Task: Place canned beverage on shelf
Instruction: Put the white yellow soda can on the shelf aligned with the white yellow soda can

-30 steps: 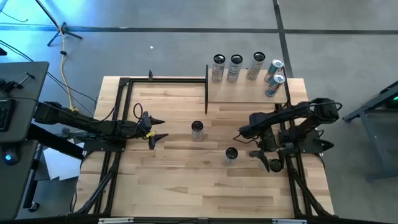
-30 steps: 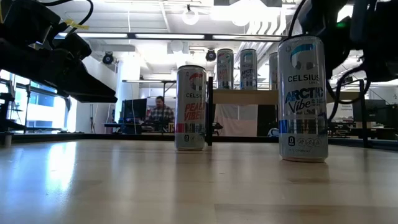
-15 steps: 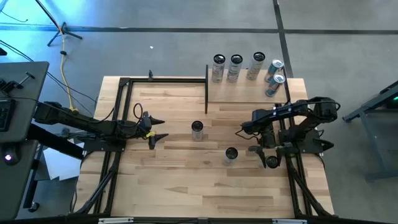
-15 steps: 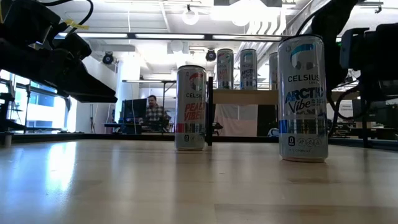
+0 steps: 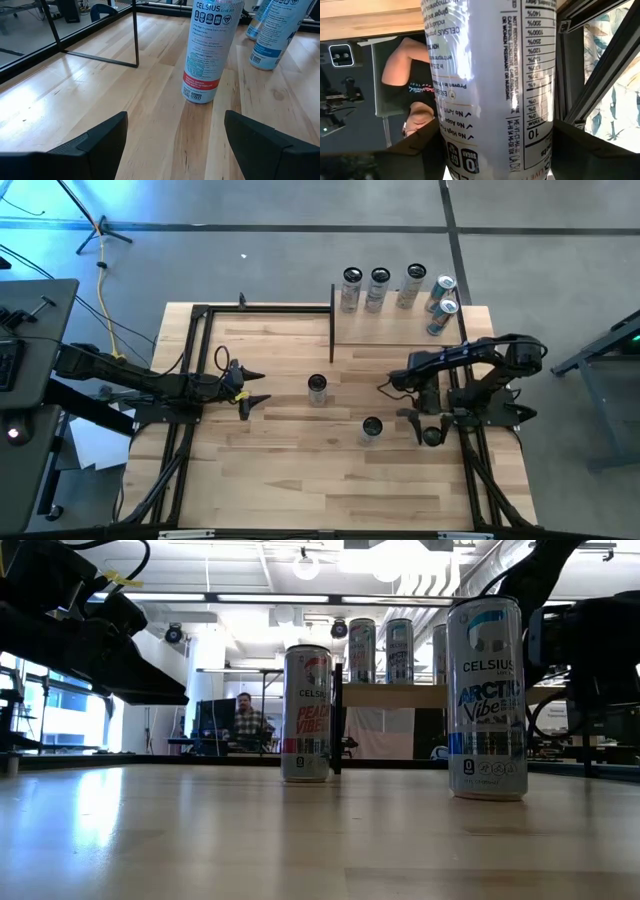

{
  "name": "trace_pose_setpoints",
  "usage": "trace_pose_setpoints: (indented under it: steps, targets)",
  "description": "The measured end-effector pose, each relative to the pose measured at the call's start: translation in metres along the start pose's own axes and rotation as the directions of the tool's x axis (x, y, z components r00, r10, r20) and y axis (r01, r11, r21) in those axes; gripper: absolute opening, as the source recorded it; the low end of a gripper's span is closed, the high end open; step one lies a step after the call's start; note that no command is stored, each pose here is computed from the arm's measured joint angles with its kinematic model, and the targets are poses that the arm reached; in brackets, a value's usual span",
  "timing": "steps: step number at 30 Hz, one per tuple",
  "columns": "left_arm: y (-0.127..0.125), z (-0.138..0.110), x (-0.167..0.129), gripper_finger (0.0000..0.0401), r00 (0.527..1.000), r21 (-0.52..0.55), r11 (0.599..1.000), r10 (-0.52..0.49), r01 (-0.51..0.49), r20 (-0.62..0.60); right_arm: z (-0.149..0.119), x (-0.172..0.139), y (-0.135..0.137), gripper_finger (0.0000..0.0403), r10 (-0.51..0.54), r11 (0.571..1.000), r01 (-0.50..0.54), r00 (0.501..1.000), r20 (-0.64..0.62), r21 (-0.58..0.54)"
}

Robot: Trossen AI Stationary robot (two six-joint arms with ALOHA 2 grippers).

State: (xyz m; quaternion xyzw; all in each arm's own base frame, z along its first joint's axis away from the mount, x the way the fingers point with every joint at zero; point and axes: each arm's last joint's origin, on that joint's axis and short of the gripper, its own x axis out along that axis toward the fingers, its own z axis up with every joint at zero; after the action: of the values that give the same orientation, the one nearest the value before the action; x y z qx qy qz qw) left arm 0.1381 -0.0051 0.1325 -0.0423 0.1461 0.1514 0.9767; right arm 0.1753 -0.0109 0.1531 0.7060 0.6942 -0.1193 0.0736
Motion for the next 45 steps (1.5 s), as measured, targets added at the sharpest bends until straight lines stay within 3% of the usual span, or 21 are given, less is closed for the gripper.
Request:
trace_pose_setpoints:
  steps: [9,18,23,27,32,38,40,45]
  targets:
    - [0.000,0.000,0.000,0.0305,1.000,0.000,1.000,0.000,0.000,0.000,0.003,0.000,0.000,0.0301,-0.040,0.999,0.042,0.997,0.073,-0.030]
    - [0.000,0.000,0.000,0.0305,1.000,0.000,1.000,0.000,0.000,0.000,0.002,-0.001,-0.002,0.0314,-0.056,0.998,0.059,0.995,0.079,-0.030]
    - [0.000,0.000,0.000,0.0305,1.000,0.000,1.000,0.000,0.000,0.000,-0.012,-0.013,-0.003,0.0314,-0.098,0.993,0.104,0.991,0.096,-0.057]
    - [0.000,0.000,0.000,0.0305,1.000,0.000,1.000,0.000,0.000,0.000,-0.027,-0.031,0.007,0.0315,-0.144,0.978,0.173,0.965,0.219,-0.117]
    - [0.000,0.000,0.000,0.0305,1.000,0.000,1.000,0.000,0.000,0.000,-0.049,-0.050,0.017,0.0315,-0.143,0.958,0.233,0.895,0.424,-0.169]
    - [0.000,0.000,0.000,0.0305,1.000,0.000,1.000,0.000,0.000,0.000,-0.087,-0.056,0.011,0.0315,-0.071,0.972,0.189,0.808,0.585,-0.143]
    - [0.000,0.000,0.000,0.0305,1.000,0.000,1.000,0.000,0.000,0.000,-0.099,-0.052,0.005,0.0315,-0.056,0.976,0.178,0.756,0.652,-0.122]
    - [0.000,0.000,0.000,0.0305,1.000,0.001,1.000,0.000,0.000,0.000,-0.121,-0.033,-0.005,0.0315,0.023,0.977,0.162,0.573,0.819,-0.141]
